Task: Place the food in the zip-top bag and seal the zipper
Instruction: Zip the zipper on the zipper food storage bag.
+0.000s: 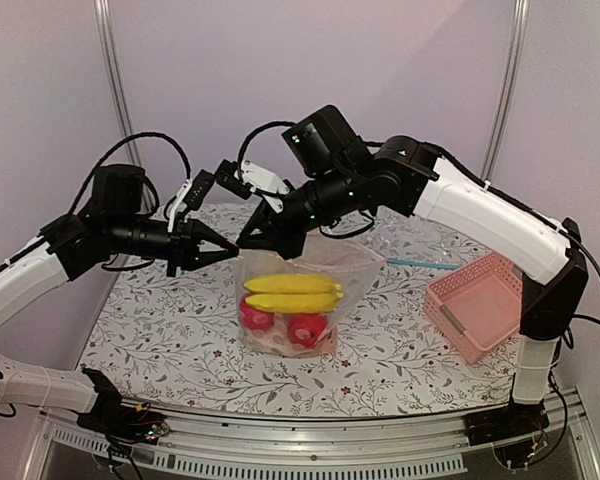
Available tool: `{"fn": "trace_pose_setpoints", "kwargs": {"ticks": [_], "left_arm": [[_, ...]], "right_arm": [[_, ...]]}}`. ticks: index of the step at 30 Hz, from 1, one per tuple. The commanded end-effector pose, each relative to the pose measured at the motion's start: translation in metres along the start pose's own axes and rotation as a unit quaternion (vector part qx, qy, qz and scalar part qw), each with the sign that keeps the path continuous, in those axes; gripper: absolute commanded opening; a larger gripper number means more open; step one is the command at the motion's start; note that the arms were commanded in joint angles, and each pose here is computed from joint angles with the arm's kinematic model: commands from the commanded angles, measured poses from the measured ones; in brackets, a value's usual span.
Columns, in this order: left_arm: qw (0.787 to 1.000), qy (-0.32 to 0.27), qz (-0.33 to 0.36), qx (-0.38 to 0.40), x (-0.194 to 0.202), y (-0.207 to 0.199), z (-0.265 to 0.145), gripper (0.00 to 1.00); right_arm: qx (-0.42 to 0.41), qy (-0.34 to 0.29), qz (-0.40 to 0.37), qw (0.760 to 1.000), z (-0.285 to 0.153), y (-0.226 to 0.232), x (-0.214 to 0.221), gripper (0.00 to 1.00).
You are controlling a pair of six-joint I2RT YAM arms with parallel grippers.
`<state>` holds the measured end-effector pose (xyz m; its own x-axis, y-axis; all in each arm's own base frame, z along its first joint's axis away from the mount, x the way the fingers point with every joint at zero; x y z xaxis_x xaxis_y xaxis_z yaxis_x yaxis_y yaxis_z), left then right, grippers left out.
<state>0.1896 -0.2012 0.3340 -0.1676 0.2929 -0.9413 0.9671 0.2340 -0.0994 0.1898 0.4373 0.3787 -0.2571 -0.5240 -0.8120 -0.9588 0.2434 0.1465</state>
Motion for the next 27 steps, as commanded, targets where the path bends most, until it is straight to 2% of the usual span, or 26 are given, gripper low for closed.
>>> {"fn": "trace_pose_setpoints", "kwargs": {"ticks": [1,27], "left_arm": [[0.999,-0.017,0.015,-0.048,-0.011,0.006,-0.013,0.0],[0.992,-0.007,0.011,-0.127,-0.008,0.021,-0.022,0.0]], "right_arm": [[0.025,0.037,0.003,0.999,-0.02,0.002,0.013,0.0],[0.084,0.058,0.023,0.995,-0.04,-0.005,0.033,0.0]]}}
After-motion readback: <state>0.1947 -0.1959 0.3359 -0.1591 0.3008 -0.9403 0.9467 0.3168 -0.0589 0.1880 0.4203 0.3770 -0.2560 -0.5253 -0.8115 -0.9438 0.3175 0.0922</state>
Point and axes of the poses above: each gripper's point midway between its finger pads, its own z axis out along the fingers, its own y axis along the line the jaws close on, x = y × z, the point moved 8 cm from there along -z, back along the fingers, and after that the axes turned 11 degrees about z, right-handed, at the moved point
